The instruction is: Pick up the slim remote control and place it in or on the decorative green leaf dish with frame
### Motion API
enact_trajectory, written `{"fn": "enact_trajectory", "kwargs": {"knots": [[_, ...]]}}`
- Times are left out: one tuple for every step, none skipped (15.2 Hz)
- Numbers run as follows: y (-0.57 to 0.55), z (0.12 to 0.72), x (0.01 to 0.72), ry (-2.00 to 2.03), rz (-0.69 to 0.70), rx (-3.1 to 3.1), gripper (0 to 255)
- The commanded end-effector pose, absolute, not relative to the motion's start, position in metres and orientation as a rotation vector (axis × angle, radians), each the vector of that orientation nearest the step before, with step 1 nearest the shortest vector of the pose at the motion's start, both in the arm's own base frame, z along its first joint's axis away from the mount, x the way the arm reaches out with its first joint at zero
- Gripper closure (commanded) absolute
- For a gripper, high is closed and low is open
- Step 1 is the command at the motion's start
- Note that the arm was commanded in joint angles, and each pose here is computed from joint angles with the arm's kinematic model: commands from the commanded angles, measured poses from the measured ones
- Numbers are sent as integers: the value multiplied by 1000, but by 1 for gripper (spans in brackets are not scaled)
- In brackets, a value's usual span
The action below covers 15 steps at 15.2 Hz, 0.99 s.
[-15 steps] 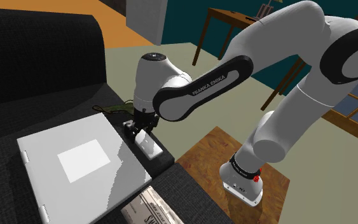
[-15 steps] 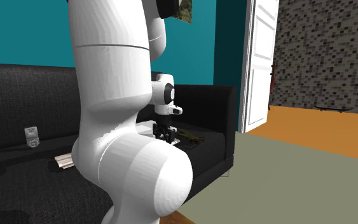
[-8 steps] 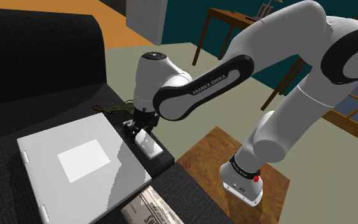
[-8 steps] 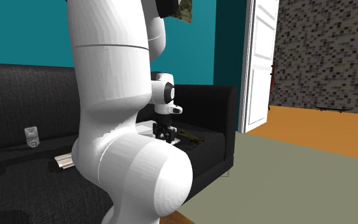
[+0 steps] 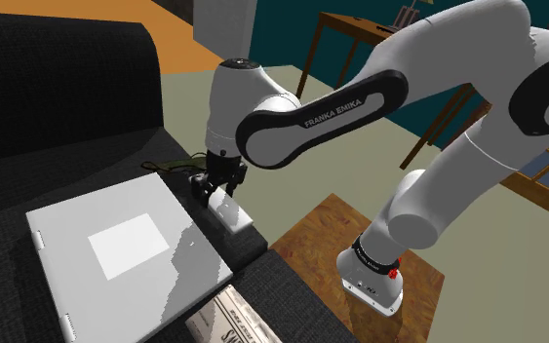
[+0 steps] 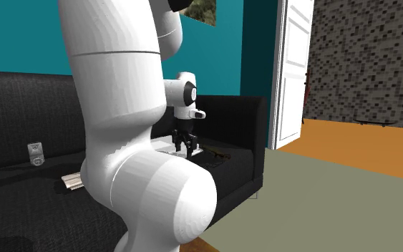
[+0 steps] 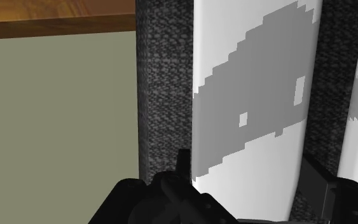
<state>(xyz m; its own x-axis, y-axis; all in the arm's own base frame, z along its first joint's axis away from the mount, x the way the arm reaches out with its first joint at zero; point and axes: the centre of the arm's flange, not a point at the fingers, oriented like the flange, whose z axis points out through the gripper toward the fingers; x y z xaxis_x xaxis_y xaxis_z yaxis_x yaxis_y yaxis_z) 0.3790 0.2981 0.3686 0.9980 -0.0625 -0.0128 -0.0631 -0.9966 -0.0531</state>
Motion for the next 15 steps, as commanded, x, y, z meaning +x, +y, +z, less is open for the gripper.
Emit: {"fn": "enact_trajectory", "kwargs": {"knots": [[299,380,378,97,18,-3087,255],[299,385,378,97,18,-3087,255],[299,391,378,97,18,-3087,255],[299,396,378,97,18,-3087,255],[299,401,378,97,18,-3087,255],[299,406,378,97,18,-3087,255],[299,412,378,97,18,-3087,255],[299,417,378,97,18,-3087,255],[299,422,378,97,18,-3087,255],[299,428,378,97,18,-3087,255],[299,433,378,97,18,-3087,255],[299,438,378,97,18,-3087,255],[299,443,378,97,18,-3087,255],[299,449,378,97,18,-3087,255],[299,454,378,97,18,-3087,255]]}}
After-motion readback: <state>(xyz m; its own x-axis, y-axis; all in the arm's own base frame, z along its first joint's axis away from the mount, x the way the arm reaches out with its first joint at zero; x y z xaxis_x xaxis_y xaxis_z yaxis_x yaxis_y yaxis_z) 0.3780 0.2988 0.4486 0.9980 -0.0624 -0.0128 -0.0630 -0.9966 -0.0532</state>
